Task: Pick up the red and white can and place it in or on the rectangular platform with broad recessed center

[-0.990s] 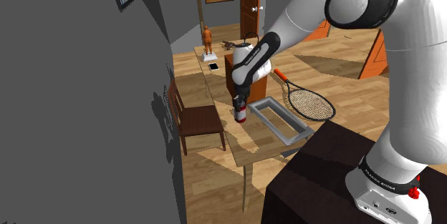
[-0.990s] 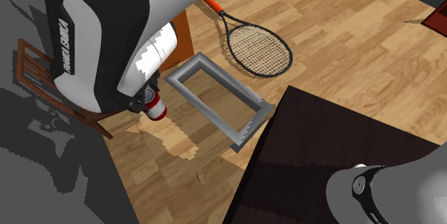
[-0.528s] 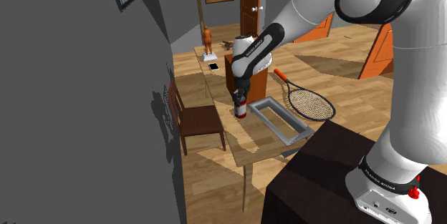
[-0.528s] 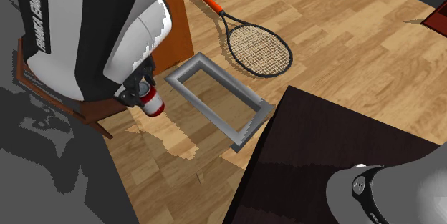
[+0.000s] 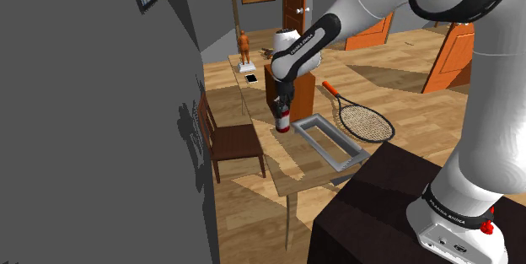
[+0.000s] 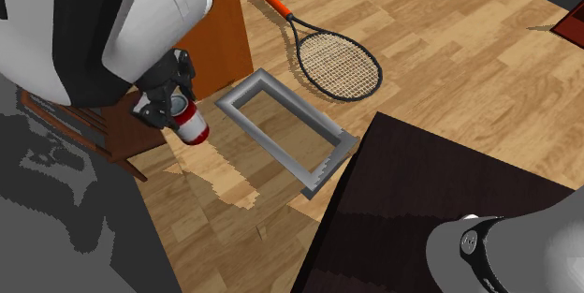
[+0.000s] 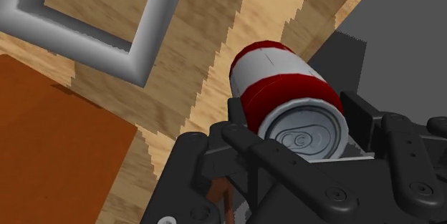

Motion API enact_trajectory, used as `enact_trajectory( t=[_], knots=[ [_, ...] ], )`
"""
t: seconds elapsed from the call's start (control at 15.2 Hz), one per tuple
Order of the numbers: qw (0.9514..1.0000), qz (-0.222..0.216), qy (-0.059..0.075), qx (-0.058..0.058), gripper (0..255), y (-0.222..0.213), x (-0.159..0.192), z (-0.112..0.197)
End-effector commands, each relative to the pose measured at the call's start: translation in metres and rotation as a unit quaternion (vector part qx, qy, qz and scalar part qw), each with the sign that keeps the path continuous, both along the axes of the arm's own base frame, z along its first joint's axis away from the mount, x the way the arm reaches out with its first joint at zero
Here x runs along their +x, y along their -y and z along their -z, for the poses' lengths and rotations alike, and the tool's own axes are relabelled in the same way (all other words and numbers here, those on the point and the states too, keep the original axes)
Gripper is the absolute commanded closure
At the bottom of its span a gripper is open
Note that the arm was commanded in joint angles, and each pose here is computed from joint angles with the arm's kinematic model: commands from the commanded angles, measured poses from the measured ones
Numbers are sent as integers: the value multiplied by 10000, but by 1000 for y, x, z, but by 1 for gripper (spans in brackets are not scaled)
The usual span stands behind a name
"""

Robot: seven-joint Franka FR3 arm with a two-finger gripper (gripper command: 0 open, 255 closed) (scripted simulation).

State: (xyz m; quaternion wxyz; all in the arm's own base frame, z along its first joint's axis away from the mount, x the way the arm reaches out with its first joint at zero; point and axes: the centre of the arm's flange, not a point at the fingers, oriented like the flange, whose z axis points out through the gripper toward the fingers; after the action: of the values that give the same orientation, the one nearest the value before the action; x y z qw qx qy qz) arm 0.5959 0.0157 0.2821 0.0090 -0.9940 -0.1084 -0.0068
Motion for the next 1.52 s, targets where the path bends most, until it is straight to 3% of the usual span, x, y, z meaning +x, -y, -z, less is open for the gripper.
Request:
enact_trajectory(
  t=[0.0,1.06,1.45],
  knots=[
    [10000,0,1,0,255,1,-1,-7],
    [10000,0,1,0,255,161,-144,-46],
    [10000,0,1,0,255,161,-144,-14]
  ],
)
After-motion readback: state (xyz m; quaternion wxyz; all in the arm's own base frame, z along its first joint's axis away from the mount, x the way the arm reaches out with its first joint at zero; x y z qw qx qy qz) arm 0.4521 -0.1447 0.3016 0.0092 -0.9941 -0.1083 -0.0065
